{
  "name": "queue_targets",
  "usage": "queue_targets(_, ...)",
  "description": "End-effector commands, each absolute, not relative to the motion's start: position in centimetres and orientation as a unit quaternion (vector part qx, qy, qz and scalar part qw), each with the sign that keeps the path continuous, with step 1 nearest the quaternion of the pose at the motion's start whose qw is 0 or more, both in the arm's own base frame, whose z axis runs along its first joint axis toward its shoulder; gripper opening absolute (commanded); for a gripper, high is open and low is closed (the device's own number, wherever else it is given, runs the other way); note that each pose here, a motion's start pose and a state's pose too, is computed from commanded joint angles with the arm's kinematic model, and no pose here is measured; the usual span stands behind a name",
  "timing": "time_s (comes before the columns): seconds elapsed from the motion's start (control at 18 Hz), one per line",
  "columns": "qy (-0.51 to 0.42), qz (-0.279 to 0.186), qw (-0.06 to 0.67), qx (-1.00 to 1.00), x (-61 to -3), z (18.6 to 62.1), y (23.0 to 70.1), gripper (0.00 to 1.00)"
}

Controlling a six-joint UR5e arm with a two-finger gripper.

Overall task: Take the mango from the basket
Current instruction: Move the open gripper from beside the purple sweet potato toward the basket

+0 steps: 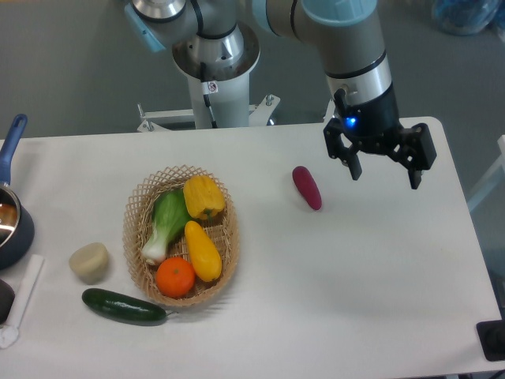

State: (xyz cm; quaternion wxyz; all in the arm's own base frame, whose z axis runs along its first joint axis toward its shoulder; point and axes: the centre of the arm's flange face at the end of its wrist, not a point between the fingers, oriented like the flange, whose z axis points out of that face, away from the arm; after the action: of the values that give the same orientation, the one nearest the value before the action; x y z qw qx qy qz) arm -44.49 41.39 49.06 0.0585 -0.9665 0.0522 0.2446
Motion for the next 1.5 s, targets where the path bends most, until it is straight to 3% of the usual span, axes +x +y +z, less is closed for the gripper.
queue_targets(0.28, 0.055, 0.239, 0.057, -0.968, -44.1, 48.6, 41.5, 1.0)
queue_targets(0.67, 0.04, 0.204, 0.056, -0.977, -41.5, 44.2, 41.6, 1.0)
queue_targets(1.17, -0.042, 0.157, 0.089, -0.983, -37.1, 40.8, 46.0, 1.0)
queue_targets(1.5, -0.166, 0.099, 0.144, -0.97, -36.6, 40.1, 47.7, 1.0)
